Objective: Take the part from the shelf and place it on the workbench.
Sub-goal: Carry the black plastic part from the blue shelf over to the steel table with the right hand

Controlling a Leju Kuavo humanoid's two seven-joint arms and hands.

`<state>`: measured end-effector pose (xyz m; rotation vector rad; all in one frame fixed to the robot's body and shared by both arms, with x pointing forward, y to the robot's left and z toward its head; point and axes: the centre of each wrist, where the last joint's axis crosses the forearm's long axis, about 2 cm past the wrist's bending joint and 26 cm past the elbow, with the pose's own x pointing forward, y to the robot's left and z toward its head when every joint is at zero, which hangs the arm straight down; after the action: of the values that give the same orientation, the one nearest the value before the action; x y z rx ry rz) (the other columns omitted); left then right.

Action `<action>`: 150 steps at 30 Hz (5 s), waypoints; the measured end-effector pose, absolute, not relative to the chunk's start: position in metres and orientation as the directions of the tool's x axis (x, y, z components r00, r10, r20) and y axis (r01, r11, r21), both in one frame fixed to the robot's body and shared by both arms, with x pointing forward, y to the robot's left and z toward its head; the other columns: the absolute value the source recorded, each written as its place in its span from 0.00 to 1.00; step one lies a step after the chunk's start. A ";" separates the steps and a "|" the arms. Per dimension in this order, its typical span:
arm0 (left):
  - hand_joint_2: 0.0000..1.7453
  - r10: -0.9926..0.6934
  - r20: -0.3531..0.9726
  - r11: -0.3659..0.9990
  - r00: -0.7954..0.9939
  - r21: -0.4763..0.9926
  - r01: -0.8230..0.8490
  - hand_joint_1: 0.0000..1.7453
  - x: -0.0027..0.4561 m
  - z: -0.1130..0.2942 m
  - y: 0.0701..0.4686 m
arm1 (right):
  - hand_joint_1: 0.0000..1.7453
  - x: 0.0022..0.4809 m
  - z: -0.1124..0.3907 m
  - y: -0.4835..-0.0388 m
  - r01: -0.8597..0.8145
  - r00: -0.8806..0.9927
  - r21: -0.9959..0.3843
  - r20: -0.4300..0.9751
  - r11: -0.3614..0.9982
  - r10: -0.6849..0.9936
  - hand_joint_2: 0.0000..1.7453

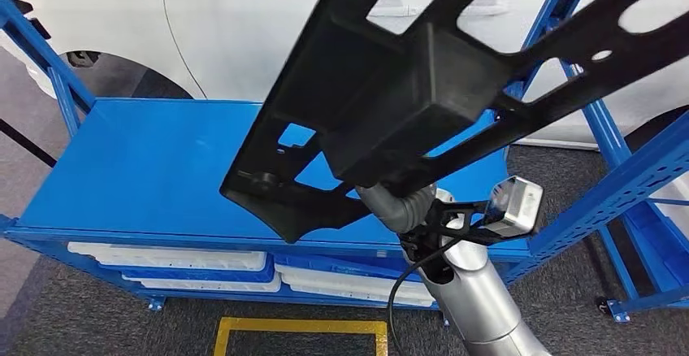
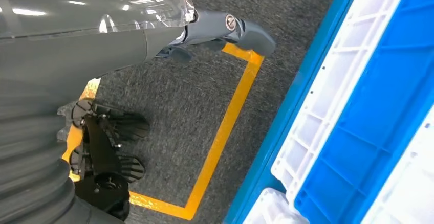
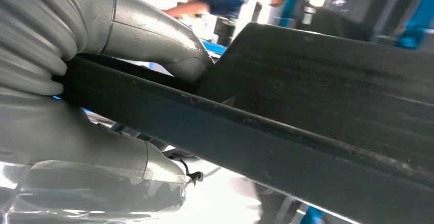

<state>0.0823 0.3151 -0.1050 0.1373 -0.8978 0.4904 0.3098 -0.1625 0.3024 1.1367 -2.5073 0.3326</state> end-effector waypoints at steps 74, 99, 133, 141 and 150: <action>1.00 0.320 0.774 0.862 0.546 0.002 -0.507 0.00 0.062 -0.107 0.340 | 1.00 0.286 0.288 -0.219 -0.737 -0.650 -0.031 0.309 0.676 -0.694 1.00; 1.00 0.350 0.763 0.830 0.543 0.016 -0.557 0.00 0.044 -0.109 0.336 | 1.00 0.282 0.264 -0.198 -0.649 -0.727 -0.161 0.418 0.743 -0.544 1.00; 1.00 0.243 0.786 0.827 0.569 0.138 -0.544 0.00 0.045 -0.105 0.373 | 1.00 0.203 0.204 -0.213 -0.692 -0.640 -0.062 0.511 0.719 -0.573 1.00; 1.00 0.196 0.799 0.830 0.569 0.174 -0.531 0.00 0.043 -0.104 0.380 | 1.00 0.188 0.194 -0.210 -0.696 -0.610 -0.007 0.533 0.718 -0.586 1.00; 1.00 0.154 0.779 0.864 0.607 0.192 -0.466 0.00 0.039 -0.104 0.381 | 1.00 0.182 0.190 -0.209 -0.696 -0.601 0.002 0.545 0.718 -0.585 1.00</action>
<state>0.0391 0.3807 -0.1042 0.4003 -0.8479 0.3694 0.1825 -0.2092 0.1900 0.9745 -2.4017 0.2863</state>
